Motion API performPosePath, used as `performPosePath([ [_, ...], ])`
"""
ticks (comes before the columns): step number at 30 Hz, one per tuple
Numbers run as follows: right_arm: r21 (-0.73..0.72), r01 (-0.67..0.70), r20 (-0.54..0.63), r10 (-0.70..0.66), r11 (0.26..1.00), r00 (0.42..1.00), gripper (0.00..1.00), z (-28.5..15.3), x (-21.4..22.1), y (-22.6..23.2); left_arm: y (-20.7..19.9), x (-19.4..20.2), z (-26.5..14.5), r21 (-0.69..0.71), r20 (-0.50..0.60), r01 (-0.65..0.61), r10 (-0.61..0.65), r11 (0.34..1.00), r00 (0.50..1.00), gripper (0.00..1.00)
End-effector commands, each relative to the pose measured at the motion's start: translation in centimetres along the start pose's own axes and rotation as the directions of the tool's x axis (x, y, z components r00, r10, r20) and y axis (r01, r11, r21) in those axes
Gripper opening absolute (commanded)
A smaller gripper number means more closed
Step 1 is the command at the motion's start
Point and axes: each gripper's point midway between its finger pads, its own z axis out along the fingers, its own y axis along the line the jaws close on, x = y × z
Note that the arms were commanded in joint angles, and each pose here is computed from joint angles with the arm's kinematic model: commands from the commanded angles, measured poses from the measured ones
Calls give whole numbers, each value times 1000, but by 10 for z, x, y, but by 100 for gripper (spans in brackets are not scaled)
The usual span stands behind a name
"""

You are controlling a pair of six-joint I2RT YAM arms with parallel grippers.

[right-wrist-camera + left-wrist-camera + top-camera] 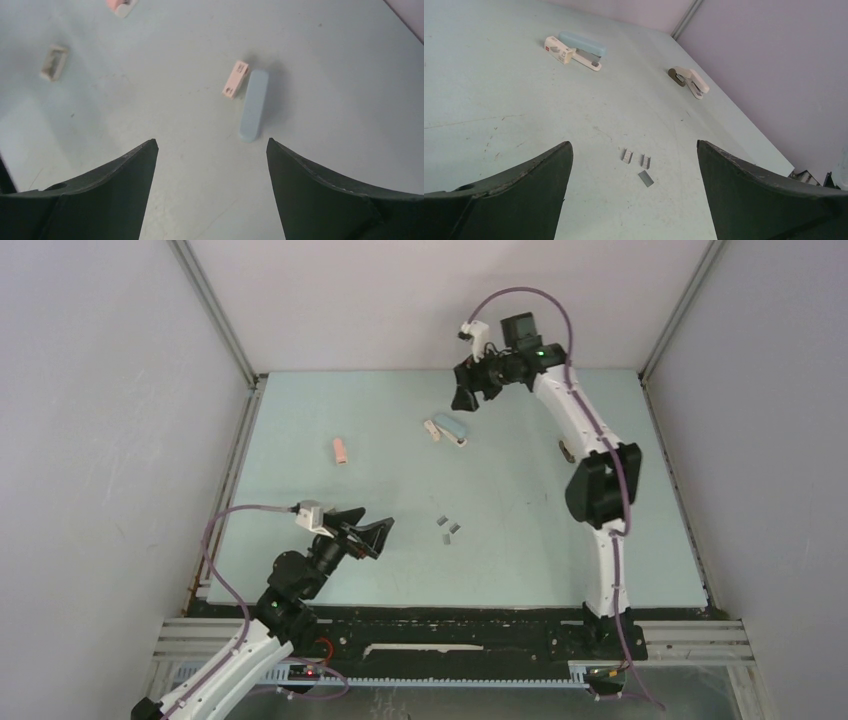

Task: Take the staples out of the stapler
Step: Pick up the stapler from the center of the board.

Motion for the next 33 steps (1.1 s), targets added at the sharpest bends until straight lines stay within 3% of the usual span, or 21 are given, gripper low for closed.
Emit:
performPosePath([
  [1, 122, -90, -87, 101, 988, 991, 89, 33, 9, -17, 14, 10, -1, -44, 7, -6, 6, 999, 1000, 100],
  [9, 274, -84, -144, 127, 958, 981, 82, 81, 45, -57, 19, 11, -2, -54, 19, -26, 27, 998, 999, 100],
  [29, 278, -65, -215, 127, 958, 968, 57, 129, 90, -73, 20, 14, -2, -53, 14, -37, 38, 998, 999, 100],
  [33, 263, -62, -224, 124, 963, 967, 43, 132, 93, -70, 20, 14, -2, -52, 12, -38, 38, 998, 999, 100],
])
